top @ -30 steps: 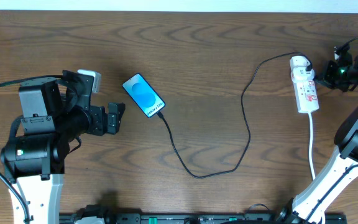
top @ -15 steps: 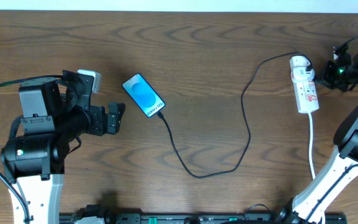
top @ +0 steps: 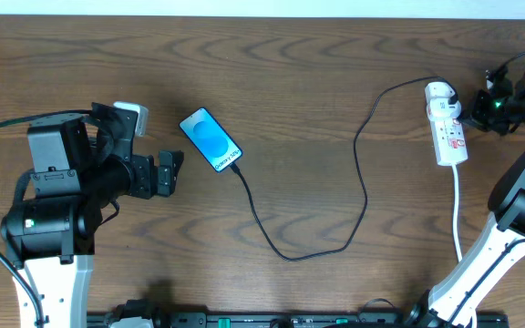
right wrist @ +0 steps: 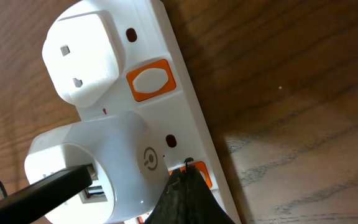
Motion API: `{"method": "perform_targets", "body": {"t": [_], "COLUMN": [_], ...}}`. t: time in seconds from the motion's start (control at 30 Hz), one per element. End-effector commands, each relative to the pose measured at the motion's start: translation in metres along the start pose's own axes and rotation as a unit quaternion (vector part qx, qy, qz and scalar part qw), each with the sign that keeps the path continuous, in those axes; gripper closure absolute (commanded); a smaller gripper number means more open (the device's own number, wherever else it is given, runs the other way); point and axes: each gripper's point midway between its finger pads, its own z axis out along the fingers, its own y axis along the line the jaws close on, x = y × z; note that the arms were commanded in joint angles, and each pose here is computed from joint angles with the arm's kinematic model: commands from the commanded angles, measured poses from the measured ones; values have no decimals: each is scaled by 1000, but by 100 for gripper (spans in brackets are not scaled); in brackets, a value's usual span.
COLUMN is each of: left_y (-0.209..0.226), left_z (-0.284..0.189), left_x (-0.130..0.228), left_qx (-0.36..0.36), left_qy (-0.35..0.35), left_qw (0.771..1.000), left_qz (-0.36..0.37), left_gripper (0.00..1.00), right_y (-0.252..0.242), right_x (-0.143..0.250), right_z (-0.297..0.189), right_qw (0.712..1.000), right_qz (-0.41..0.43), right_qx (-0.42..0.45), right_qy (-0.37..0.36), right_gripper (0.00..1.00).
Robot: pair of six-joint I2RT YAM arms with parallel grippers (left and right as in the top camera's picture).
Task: Plug charger to phone and switch on socket
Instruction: 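Press down the orange switch beside the plugged adapter with the right gripper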
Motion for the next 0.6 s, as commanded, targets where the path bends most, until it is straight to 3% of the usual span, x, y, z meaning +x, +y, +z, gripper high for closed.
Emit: {"method": "perform_targets", "body": {"t": [0.0,0.2,0.57], "left_y": [0,0,0], "left_z": [0,0,0], "left_x": [-1,-1,-1], "left_qx": [3,3,3], "left_qy": [-1,-1,-1], "left_qw": [1000,1000,1000], "left_qz": [7,7,7], "left_gripper": [3,2,2], "right_y": [8,12,10], "right_x": [11,13,12], "right_z": [17,20,22], "right_qw": [1000,999,997], "right_qz": [-7,-7,70], "right_qx": [-15,-15,0], "right_qy": [24,29,29], "right_gripper": [99,99,99]}}
